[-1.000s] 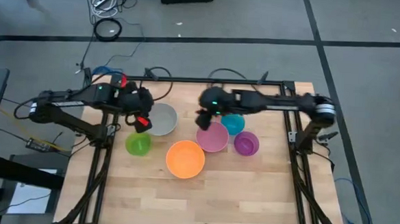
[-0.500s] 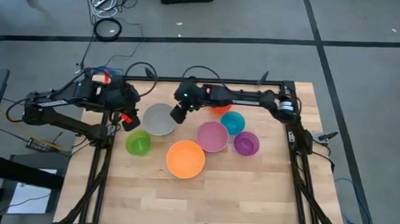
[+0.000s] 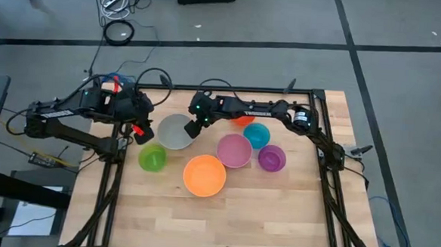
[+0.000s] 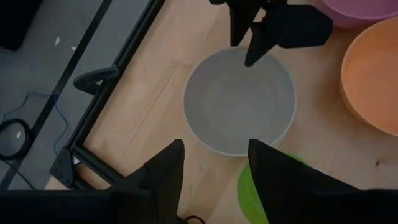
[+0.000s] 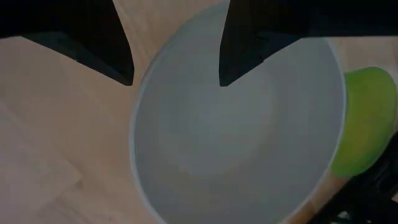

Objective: Nest bowls inside each other
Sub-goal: Stack the gray bowl on top of the yellow bowl

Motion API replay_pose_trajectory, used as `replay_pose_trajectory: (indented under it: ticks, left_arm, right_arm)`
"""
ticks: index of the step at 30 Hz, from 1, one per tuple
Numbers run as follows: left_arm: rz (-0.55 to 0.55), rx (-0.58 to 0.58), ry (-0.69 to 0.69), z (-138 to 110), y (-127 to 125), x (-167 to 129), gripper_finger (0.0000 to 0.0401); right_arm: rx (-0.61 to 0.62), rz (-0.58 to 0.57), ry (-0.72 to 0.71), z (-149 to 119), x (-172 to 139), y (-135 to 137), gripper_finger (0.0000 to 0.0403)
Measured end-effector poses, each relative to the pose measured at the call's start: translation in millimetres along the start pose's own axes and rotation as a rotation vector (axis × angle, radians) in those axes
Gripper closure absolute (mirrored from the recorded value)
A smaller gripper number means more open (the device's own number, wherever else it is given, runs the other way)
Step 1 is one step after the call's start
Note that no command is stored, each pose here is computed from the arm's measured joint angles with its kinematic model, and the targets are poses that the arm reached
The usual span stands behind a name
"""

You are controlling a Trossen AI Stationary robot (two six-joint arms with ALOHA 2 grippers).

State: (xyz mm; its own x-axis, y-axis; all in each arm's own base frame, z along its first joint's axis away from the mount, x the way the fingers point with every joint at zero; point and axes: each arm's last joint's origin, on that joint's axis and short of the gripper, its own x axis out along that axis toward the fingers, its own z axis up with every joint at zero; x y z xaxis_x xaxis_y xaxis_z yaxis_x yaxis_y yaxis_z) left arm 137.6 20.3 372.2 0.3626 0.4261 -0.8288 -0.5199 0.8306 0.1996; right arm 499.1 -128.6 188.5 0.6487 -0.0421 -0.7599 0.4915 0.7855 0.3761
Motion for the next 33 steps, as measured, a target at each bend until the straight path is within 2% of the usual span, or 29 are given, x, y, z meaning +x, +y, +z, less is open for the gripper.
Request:
replay_pose_trajectory:
  ticks: [5,8,12,18,21,27,33]
  left_arm:
    - [-0.002,-0.002,-0.004,0.5,-0.2,0.0,0.0213]
    - [-0.007,-0.010,-0.020,2.0,-0.7,0.0,0.0213]
    - [-0.008,-0.011,-0.023,2.3,-0.8,0.1,0.0213]
    - [-0.007,-0.011,-0.022,2.3,-0.9,0.1,0.0213]
    - [-0.007,-0.011,-0.022,2.3,-0.9,0.1,0.0213]
    - [-0.007,-0.011,-0.021,2.3,-0.9,0.1,0.0213]
    - [-0.007,-0.010,-0.021,2.2,-0.9,0.1,0.0213]
  right_arm:
    - [-0.012,-0.050,-0.020,0.2,0.3,-1.6,0.0180]
    - [-0.018,-0.074,-0.033,0.2,0.4,-1.5,0.0195]
    - [-0.025,-0.075,-0.031,0.2,0.3,-1.9,0.0240]
    - [-0.044,-0.063,-0.031,0.5,0.4,-1.4,0.0331]
    - [-0.053,-0.062,-0.023,-0.8,1.2,-2.0,0.0360]
    - [-0.064,-0.096,-0.024,-3.9,4.2,-5.0,0.0397]
    - [-0.077,-0.119,-0.039,-2.0,3.5,-7.3,0.0401]
